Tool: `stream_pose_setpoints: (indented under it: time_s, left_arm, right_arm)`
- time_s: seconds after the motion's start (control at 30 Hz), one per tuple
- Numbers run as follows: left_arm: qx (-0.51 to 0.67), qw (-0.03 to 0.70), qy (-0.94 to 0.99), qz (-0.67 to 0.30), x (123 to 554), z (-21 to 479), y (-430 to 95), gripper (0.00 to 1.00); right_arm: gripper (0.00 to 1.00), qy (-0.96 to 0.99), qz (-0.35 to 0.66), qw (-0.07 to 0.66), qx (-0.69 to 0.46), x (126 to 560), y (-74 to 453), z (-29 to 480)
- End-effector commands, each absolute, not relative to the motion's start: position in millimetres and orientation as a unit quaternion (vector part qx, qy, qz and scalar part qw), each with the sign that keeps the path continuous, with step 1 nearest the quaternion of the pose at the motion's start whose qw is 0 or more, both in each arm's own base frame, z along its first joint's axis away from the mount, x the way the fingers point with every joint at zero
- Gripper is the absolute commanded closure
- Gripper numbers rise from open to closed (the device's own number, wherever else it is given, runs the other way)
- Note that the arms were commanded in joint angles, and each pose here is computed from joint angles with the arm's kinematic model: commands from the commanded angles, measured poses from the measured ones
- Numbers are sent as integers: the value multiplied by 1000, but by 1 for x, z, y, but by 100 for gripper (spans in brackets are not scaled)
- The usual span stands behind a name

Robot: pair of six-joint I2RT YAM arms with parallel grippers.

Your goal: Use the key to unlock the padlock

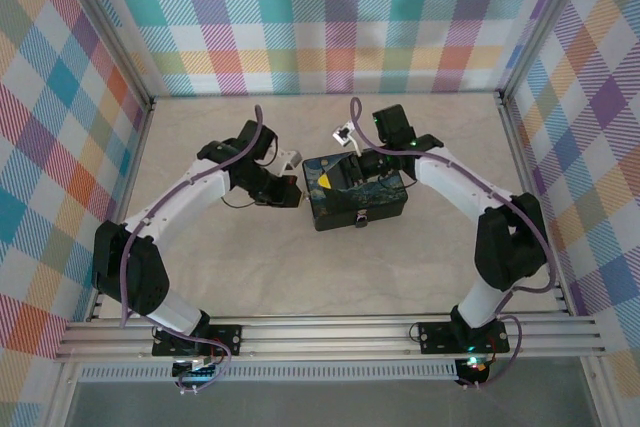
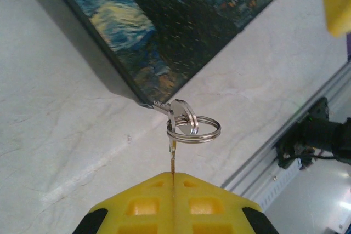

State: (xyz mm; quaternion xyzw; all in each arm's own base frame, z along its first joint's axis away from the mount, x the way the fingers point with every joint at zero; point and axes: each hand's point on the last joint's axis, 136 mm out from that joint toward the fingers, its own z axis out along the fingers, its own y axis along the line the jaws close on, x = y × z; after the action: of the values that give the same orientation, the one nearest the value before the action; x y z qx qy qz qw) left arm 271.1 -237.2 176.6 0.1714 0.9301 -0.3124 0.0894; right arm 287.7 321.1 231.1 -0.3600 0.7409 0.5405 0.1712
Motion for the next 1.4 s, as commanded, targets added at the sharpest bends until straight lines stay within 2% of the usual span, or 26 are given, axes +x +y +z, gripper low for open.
stream_pose_setpoints:
  time_s: [0.0, 0.17, 0.37, 0.8, 0.93, 1.13, 1.37]
  left_arm:
    - [210, 92, 909, -348, 261, 194, -251, 100]
    - [224, 94, 900, -363, 260, 199, -257, 100]
    - [236, 96, 894, -369, 258, 201, -259, 100]
    - [247, 95, 887, -378, 261, 206, -264, 100]
    - [248, 92, 887, -378, 261, 204, -264, 100]
    - [254, 98, 881, -387, 258, 209, -265, 100]
    - [252, 102, 881, -387, 261, 208, -265, 100]
  right_arm:
    - [41, 699, 569, 163, -401, 276, 324, 238]
    - [36, 698, 575, 144, -401, 277, 325, 222]
    - [36, 698, 577, 139, -400, 282, 328, 212]
    - [43, 685, 593, 121, -407, 276, 341, 203]
    - [49, 689, 586, 127, -406, 279, 343, 201]
    - [68, 696, 580, 132, -402, 282, 343, 200]
    - [79, 680, 600, 126, -402, 274, 341, 205]
